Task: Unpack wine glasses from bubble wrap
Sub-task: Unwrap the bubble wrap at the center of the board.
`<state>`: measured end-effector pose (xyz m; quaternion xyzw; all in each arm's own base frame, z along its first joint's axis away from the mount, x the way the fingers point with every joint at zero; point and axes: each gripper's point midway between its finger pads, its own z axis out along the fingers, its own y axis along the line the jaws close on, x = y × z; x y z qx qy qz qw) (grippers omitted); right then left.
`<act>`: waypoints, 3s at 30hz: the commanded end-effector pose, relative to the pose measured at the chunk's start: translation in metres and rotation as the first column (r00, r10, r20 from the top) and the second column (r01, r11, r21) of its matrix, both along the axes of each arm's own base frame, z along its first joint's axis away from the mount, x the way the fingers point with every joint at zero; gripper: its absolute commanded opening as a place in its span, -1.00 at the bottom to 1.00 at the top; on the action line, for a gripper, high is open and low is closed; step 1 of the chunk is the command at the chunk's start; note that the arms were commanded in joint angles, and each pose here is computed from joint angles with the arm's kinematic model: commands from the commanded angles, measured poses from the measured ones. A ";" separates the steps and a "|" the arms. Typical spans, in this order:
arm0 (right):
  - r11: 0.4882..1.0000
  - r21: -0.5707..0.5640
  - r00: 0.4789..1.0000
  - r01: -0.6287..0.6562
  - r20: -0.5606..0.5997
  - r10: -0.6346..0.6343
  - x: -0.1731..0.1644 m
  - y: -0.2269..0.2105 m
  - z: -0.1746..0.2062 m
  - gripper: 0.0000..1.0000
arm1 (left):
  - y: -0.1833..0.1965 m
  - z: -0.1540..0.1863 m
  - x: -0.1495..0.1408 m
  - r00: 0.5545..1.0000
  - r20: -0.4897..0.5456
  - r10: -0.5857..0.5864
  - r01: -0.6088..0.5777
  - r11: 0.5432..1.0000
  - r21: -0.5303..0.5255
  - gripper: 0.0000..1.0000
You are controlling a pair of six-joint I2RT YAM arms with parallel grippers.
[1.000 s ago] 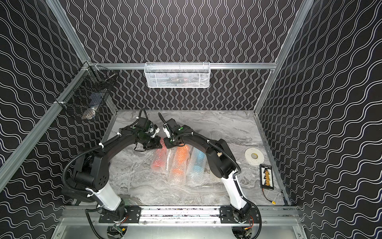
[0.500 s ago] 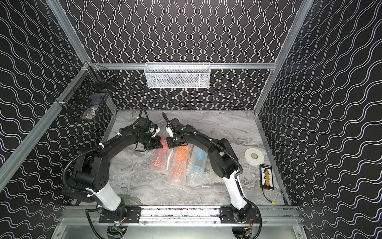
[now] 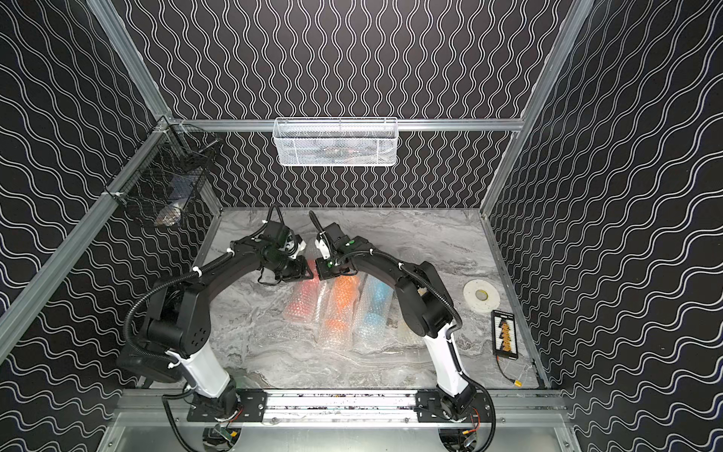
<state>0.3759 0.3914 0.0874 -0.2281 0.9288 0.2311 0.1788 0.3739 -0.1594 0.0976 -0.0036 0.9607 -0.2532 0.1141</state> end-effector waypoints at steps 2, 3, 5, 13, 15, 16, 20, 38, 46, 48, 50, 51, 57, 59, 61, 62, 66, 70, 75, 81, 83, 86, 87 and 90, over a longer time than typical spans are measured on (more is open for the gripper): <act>0.999 0.043 1.000 -0.006 0.013 0.006 0.001 0.006 0.012 -0.87 | -0.001 -0.005 0.004 1.000 0.001 -0.018 0.018 1.000 0.014 -0.35; 0.999 0.044 1.000 -0.009 0.013 0.008 0.001 0.006 0.012 -0.87 | -0.001 -0.005 0.005 1.000 0.003 -0.017 0.017 1.000 0.014 -0.39; 0.999 0.045 1.000 -0.010 0.012 0.009 0.002 0.007 0.012 -0.87 | -0.001 -0.004 0.007 1.000 0.006 -0.015 0.015 1.000 0.012 -0.45; 0.999 0.044 1.000 0.002 0.008 -0.002 0.006 0.002 0.010 -0.88 | 0.002 -0.006 0.006 1.000 0.001 -0.022 0.022 0.999 0.034 -0.97; 0.999 0.044 1.000 0.011 0.003 -0.012 0.008 -0.001 0.008 -0.87 | 0.003 -0.005 0.006 1.000 0.005 -0.020 0.020 0.999 0.040 -1.00; 0.999 0.045 1.000 0.016 0.002 -0.016 0.009 -0.003 0.008 -0.87 | 0.004 -0.004 0.005 1.000 0.004 -0.019 0.019 0.999 0.044 -1.00; 0.998 0.055 1.000 0.028 0.001 -0.028 0.013 -0.007 0.010 -0.87 | 0.006 -0.002 0.005 1.000 0.011 -0.020 0.020 0.998 0.058 -1.00; 0.994 0.091 0.998 0.059 -0.014 -0.058 0.018 -0.011 0.016 -0.88 | 0.016 -0.002 0.003 1.000 0.006 -0.013 0.013 0.993 0.116 -1.00; 0.993 0.099 0.998 0.065 -0.024 -0.063 0.019 -0.012 0.015 -0.88 | 0.019 -0.003 0.001 1.000 0.004 -0.007 0.007 0.991 0.132 -1.00; 0.993 0.100 0.998 0.066 -0.024 -0.064 0.020 -0.013 0.015 -0.88 | 0.020 -0.003 0.002 1.000 0.004 -0.005 0.005 0.991 0.134 -1.00; 0.993 0.102 0.998 0.067 -0.025 -0.065 0.020 -0.013 0.015 -0.88 | 0.019 -0.003 0.002 1.000 0.004 -0.006 0.006 0.991 0.134 -1.00; 0.993 0.100 0.998 0.067 -0.024 -0.065 0.020 -0.013 0.015 -0.88 | 0.020 -0.002 0.003 1.000 0.005 -0.005 0.004 0.991 0.135 -1.00; 0.992 0.103 0.997 0.078 -0.026 -0.076 0.023 -0.017 0.015 -0.87 | 0.022 -0.002 0.003 1.000 0.007 -0.001 0.000 0.989 0.146 -1.00; 0.991 0.103 0.996 0.082 -0.027 -0.080 0.023 -0.019 0.014 -0.88 | 0.024 -0.003 0.002 1.000 0.005 0.002 -0.003 0.988 0.153 -1.00; 0.991 0.107 0.996 0.085 -0.029 -0.082 0.023 -0.020 0.015 -0.88 | 0.024 -0.004 0.002 1.000 0.003 0.005 -0.005 0.988 0.155 -1.00; 0.991 0.107 0.996 0.085 -0.032 -0.082 0.023 -0.020 0.014 -0.88 | 0.025 -0.004 0.001 1.000 0.002 0.006 -0.006 0.988 0.155 -1.00; 0.990 0.112 0.996 0.087 -0.034 -0.083 0.024 -0.021 0.014 -0.88 | 0.026 -0.003 0.002 1.000 0.003 0.012 -0.013 0.988 0.154 -1.00; 0.989 0.117 0.996 0.088 -0.037 -0.084 0.024 -0.021 0.015 -0.87 | 0.027 -0.003 0.002 1.000 0.004 0.015 -0.016 0.988 0.155 -1.00; 0.989 0.118 0.996 0.089 -0.039 -0.085 0.024 -0.021 0.014 -0.88 | 0.028 -0.002 0.002 1.000 0.005 0.018 -0.018 0.988 0.156 -1.00; 0.988 0.120 0.995 0.094 -0.043 -0.089 0.024 -0.023 0.013 -0.88 | 0.029 -0.002 0.001 1.000 0.005 0.021 -0.022 0.988 0.151 -1.00; 0.988 0.121 0.995 0.095 -0.045 -0.090 0.024 -0.023 0.012 -0.88 | 0.029 -0.002 0.001 1.000 0.005 0.024 -0.024 0.988 0.151 -1.00; 0.988 0.124 0.995 0.094 -0.048 -0.089 0.024 -0.023 0.012 -0.88 | 0.029 -0.002 0.000 1.000 0.005 0.024 -0.024 0.989 0.147 -1.00; 0.988 0.125 0.995 0.093 -0.050 -0.088 0.023 -0.023 0.012 -0.89 | 0.030 -0.002 0.001 1.000 0.006 0.026 -0.027 0.989 0.147 -1.00; 0.987 0.128 0.995 0.094 -0.053 -0.088 0.024 -0.023 0.012 -0.90 | 0.030 -0.002 0.000 1.000 0.006 0.028 -0.028 0.989 0.148 -1.00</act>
